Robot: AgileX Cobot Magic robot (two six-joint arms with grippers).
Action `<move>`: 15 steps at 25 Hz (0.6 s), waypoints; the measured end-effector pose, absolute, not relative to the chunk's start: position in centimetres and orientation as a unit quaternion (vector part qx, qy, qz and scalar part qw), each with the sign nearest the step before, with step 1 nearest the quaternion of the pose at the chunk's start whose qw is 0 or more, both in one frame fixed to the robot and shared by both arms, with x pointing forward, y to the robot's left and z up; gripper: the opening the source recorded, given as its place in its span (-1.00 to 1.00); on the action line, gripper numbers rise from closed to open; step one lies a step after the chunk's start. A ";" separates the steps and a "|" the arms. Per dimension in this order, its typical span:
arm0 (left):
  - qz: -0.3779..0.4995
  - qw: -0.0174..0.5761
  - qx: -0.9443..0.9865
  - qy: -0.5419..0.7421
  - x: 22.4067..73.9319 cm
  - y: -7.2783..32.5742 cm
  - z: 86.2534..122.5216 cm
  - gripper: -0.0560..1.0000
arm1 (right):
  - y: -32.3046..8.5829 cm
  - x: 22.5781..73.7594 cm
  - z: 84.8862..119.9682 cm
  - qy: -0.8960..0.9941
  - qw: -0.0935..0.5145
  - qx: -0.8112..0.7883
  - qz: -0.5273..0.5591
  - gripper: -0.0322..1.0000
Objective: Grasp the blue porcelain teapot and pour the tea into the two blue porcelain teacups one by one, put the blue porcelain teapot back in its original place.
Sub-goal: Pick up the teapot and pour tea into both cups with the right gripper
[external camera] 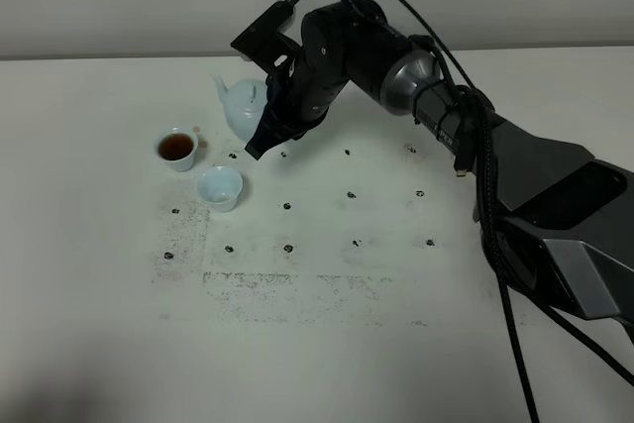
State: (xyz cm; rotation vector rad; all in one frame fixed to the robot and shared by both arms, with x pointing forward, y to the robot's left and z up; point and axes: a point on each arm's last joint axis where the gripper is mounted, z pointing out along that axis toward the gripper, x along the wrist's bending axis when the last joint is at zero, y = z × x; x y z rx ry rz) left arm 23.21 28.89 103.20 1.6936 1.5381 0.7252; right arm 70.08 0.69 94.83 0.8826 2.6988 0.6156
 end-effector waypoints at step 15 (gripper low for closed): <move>0.282 0.362 0.658 0.597 23.2 28.9 103.2 0.25 | -4.1 69.4 103.8 0.919 0.177 0.311 0.167 -0.85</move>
